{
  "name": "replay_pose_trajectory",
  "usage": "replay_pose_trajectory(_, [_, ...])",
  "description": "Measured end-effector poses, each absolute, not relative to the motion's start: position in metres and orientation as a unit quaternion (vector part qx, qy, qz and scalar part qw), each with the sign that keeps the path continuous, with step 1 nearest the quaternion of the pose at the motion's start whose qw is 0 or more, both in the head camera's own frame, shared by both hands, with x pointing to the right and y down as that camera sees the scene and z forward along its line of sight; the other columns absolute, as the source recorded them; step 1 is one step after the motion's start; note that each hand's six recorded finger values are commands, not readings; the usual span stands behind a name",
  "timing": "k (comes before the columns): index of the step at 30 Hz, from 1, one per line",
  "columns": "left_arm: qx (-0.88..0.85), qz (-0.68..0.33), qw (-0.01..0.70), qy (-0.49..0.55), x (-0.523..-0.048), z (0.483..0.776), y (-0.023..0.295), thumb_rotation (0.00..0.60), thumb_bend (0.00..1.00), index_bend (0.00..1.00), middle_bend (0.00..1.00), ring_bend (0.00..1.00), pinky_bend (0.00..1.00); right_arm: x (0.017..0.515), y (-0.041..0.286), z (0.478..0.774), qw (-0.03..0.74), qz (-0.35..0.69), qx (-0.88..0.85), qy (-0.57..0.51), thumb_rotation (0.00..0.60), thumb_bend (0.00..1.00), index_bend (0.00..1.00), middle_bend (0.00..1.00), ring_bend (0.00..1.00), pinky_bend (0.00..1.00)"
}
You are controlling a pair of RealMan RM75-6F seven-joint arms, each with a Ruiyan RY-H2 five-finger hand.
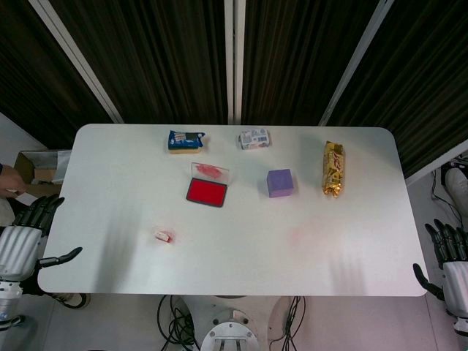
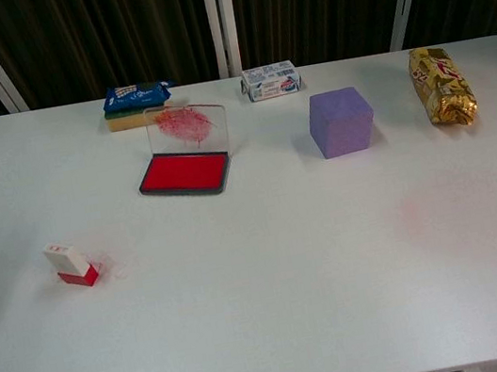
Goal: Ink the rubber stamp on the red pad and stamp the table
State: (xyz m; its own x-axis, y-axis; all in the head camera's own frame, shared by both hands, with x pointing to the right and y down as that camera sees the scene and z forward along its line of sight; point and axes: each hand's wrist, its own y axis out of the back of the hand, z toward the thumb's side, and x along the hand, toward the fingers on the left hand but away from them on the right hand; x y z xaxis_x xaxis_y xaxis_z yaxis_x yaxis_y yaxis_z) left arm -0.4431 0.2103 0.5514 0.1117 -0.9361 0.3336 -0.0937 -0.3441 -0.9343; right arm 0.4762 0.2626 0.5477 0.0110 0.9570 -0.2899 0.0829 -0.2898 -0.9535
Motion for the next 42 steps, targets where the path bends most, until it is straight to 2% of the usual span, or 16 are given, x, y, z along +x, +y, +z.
replay_pose_trajectory(8, [-0.628,-0.528,0.403,0.406,-0.443,0.551,0.213,0.112,0.05,0.08,0.08,0.08,0.21,0.474,0.263,0.548,0.401,0.544,-0.591,-0.44,0.6,0.24,0.0,0.0,0.0,0.0])
replay_pose_trajectory(12, [-0.63,-0.525,0.409,0.4,-0.441,0.551,0.211,0.149,0.05,0.08,0.07,0.08,0.21,0.477,0.261,0.546,0.401,0.545,-0.587,-0.445,0.6,0.24,0.0,0.0,0.0,0.0])
replay_pose_trajectory(15, [-0.635,-0.52,0.413,0.395,-0.437,0.552,0.208,0.239,0.05,0.08,0.06,0.09,0.24,0.477,0.259,0.547,0.4,0.545,-0.587,-0.445,0.6,0.24,0.0,0.0,0.0,0.0])
replay_pose_trajectory(16, [-0.638,-0.517,0.412,0.393,-0.436,0.553,0.207,0.3,0.05,0.08,0.06,0.11,0.28,0.477,0.259,0.548,0.4,0.545,-0.587,-0.445,0.6,0.25,0.0,0.0,0.0,0.0])
replay_pose_trajectory(17, [-0.643,-0.513,0.412,0.391,-0.435,0.555,0.206,0.325,0.05,0.08,0.06,0.13,0.3,0.476,0.258,0.549,0.4,0.545,-0.588,-0.445,0.6,0.25,0.0,0.0,0.0,0.0])
replay_pose_trajectory(18, [-0.647,-0.51,0.412,0.389,-0.434,0.556,0.205,0.39,0.05,0.08,0.06,0.19,0.38,0.476,0.257,0.55,0.4,0.546,-0.588,-0.444,0.6,0.25,0.0,0.0,0.0,0.0])
replay_pose_trajectory(19, [-0.651,-0.507,0.413,0.386,-0.432,0.558,0.204,0.483,0.06,0.08,0.08,0.33,0.53,0.476,0.257,0.55,0.4,0.546,-0.588,-0.443,0.6,0.25,0.0,0.0,0.0,0.0])
replay_pose_trajectory(20, [-0.655,-0.503,0.415,0.381,-0.431,0.56,0.202,0.558,0.06,0.08,0.11,0.51,0.71,0.476,0.256,0.551,0.401,0.547,-0.588,-0.442,0.6,0.25,0.0,0.0,0.0,0.0])
replay_pose_trajectory(21, [-0.66,-0.498,0.417,0.377,-0.428,0.561,0.201,0.596,0.06,0.08,0.15,0.66,0.83,0.476,0.255,0.55,0.402,0.547,-0.587,-0.442,0.6,0.25,0.0,0.0,0.0,0.0])
replay_pose_trajectory(23, [-0.668,-0.488,0.427,0.364,-0.421,0.564,0.198,0.6,0.06,0.1,0.22,0.86,0.96,0.476,0.253,0.549,0.404,0.547,-0.585,-0.442,0.6,0.24,0.0,0.0,0.0,0.0])
replay_pose_trajectory(25, [-0.674,-0.483,0.438,0.348,-0.414,0.568,0.197,0.6,0.06,0.12,0.26,0.92,0.99,0.477,0.252,0.548,0.404,0.547,-0.584,-0.443,0.6,0.25,0.0,0.0,0.0,0.0])
replay_pose_trajectory(31, [-0.703,-0.469,0.448,0.292,-0.386,0.591,0.196,0.6,0.06,0.22,0.27,0.93,1.0,0.479,0.253,0.546,0.406,0.547,-0.582,-0.445,0.6,0.25,0.0,0.0,0.0,0.0])
replay_pose_trajectory(42, [-0.747,-0.441,0.439,0.232,-0.337,0.638,0.196,0.6,0.09,0.24,0.27,0.96,1.0,0.485,0.257,0.54,0.408,0.55,-0.573,-0.451,0.6,0.24,0.0,0.0,0.0,0.0])
